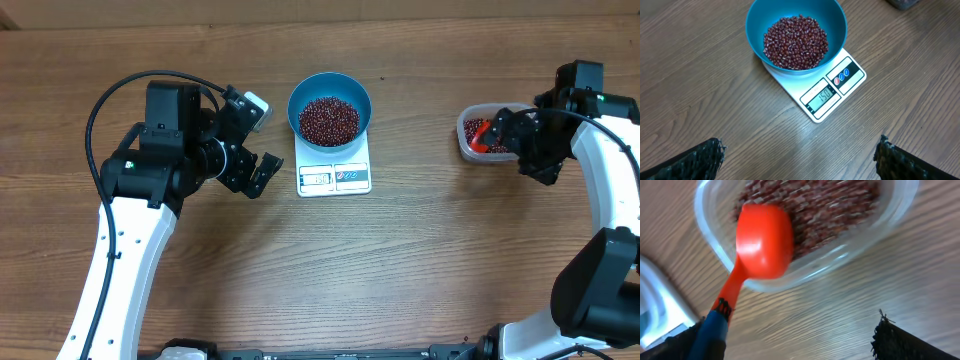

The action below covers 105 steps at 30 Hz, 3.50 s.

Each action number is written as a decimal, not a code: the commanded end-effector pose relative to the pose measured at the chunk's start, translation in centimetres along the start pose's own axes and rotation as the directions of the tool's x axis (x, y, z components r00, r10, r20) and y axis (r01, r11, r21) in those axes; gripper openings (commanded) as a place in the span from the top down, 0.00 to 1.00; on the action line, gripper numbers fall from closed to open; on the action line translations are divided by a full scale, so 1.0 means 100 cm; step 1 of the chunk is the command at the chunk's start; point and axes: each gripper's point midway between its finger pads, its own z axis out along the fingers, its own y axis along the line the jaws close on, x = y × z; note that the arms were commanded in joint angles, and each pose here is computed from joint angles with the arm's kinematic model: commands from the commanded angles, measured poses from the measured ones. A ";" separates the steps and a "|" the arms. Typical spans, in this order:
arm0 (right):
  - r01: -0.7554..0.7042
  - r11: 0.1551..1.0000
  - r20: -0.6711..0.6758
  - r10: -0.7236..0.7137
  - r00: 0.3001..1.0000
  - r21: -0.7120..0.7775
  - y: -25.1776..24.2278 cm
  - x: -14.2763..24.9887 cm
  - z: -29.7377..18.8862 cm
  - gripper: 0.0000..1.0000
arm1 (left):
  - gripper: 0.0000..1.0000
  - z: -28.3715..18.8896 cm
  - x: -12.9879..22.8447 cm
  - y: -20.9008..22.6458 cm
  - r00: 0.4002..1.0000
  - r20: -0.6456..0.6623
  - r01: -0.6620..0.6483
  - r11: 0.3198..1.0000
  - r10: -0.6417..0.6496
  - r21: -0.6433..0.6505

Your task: Scoop item into bowl and weigh 150g on scale

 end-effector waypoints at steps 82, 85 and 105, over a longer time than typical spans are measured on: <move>0.664 0.747 0.932 -0.215 0.293 -0.036 0.053 0.124 -0.186 0.00 | 0.00 0.002 0.001 0.002 1.000 -0.006 -0.022 1.000 0.022 0.000; 0.678 0.735 0.959 -0.175 0.223 -0.024 0.051 0.125 -0.174 0.00 | 0.00 0.002 0.001 0.002 1.000 -0.006 -0.021 1.000 0.021 0.001; 0.661 0.750 0.989 -0.104 0.107 0.008 0.026 0.132 -0.097 0.00 | 0.00 0.002 0.002 0.002 1.000 -0.006 -0.021 1.000 0.021 0.001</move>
